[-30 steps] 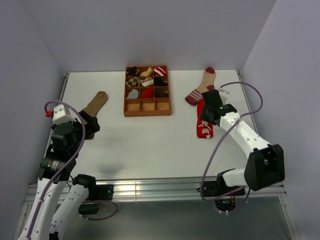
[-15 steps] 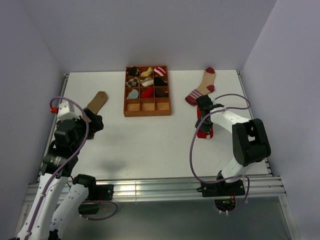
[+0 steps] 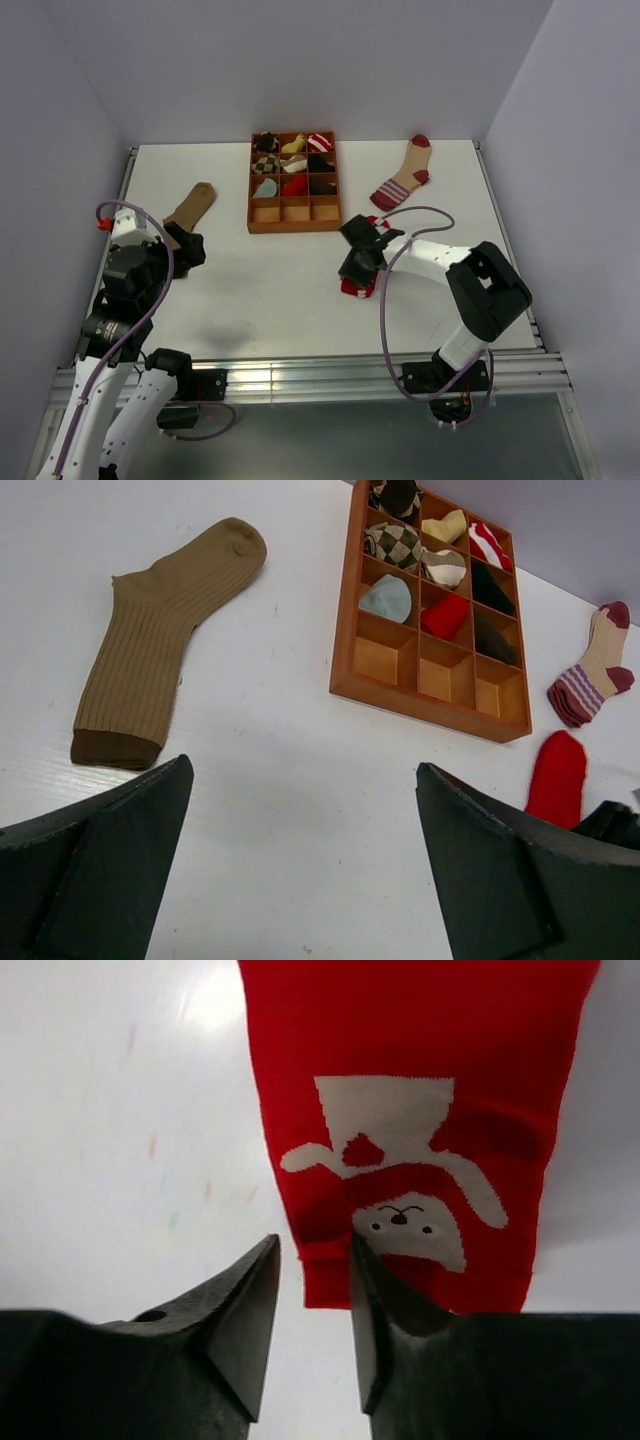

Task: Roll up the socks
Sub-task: Move the sock to the center of the board.

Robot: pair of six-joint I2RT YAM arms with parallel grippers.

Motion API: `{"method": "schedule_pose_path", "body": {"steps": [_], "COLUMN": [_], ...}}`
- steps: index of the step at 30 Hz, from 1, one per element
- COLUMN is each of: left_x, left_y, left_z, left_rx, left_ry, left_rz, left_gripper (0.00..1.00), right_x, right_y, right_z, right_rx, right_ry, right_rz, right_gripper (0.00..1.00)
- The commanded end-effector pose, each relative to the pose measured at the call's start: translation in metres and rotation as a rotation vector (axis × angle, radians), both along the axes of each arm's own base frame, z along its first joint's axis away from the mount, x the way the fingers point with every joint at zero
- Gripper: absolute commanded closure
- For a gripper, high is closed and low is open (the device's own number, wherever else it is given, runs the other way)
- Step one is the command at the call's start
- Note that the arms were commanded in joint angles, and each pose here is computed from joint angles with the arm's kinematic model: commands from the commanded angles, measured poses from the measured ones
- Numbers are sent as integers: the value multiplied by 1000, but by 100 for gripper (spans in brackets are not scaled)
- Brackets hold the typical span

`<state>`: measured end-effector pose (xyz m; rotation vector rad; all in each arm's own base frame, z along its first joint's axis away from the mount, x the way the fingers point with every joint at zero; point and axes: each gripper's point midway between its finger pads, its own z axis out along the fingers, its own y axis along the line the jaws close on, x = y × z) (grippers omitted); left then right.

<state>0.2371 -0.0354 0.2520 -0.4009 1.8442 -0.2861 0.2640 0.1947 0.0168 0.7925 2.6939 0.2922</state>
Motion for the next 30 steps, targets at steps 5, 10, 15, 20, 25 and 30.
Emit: {"method": "schedule_pose_path", "body": {"steps": [5, 10, 15, 20, 25, 30], "left_x": [-7, -9, -10, -6, -1, 3], "left_y": [-4, -6, -9, -16, -19, -22], "left_z": [34, 33, 33, 31, 28, 26], "left_rx": [-5, -9, -16, -35, -45, -62], "left_ry": [-81, -76, -79, -79, -69, -61], "left_rz": [-37, -54, -70, -94, -101, -102], "left_gripper": [1, 0, 1, 1, 1, 1], "right_x": [-18, -5, -4, -19, -33, -39], "right_y": [93, 62, 29, 31, 60, 102], "right_z": [60, 69, 47, 20, 1, 1], "right_rx": [-24, -223, -436, -392, -284, -231], "right_ry": [-134, -243, -217, -174, -125, -112], "right_rz": [285, 460, 664, 727, 746, 764], "right_gripper": [53, 58, 62, 65, 67, 69]}}
